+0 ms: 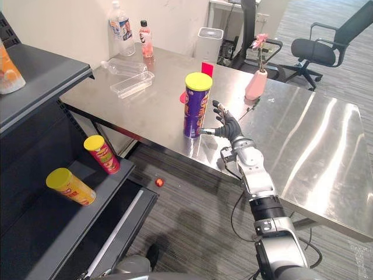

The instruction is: Put the gum and the chips on the shelf.

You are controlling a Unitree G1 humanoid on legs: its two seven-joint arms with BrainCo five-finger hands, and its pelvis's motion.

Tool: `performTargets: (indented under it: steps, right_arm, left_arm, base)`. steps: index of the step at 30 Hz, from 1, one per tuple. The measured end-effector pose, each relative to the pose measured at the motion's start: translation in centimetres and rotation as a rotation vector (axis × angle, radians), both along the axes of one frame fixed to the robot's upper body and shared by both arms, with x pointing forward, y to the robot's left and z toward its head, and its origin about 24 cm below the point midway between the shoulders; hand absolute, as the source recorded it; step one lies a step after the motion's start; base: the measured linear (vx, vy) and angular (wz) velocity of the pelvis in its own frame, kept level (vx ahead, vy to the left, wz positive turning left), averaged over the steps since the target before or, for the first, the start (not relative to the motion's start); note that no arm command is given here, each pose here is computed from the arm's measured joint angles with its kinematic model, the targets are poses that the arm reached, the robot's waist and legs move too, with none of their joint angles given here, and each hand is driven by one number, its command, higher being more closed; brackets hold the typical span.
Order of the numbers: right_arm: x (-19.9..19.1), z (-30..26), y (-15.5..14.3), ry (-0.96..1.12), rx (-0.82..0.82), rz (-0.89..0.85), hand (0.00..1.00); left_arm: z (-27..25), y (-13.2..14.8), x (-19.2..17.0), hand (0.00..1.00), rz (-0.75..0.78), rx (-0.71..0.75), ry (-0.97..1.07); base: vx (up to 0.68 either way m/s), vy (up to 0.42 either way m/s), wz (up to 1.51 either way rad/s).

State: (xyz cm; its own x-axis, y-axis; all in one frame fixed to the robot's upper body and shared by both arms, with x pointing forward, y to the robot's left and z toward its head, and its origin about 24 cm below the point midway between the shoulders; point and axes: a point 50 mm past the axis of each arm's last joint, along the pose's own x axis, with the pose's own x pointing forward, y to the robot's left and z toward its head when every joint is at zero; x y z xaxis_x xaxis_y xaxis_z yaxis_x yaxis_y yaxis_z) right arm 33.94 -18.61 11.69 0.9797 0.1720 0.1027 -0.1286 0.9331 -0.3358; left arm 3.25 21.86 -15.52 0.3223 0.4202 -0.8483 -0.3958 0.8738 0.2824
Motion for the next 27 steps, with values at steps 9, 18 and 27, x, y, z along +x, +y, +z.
performTargets:
  steps: [9,18,27]
  right_arm:
    - [0.1,-0.2,-0.1,0.010,0.001,-0.009,0.00]
    - [0.3,0.0,-0.6,0.006,0.011,-0.032,0.00]
    - [0.7,0.1,-1.1,0.008,0.021,-0.070,0.00]
  left_arm:
    - [0.0,0.0,-0.1,0.00,-0.002,0.000,0.002]
    - [0.0,-0.1,0.0,0.00,-0.021,0.000,0.001]
    - [0.0,-0.1,0.0,0.00,-0.046,-0.004,0.002]
  base:
    - [0.00,0.005,0.01]
    - [0.00,0.011,0.05]
    - [0.01,0.015,0.06]
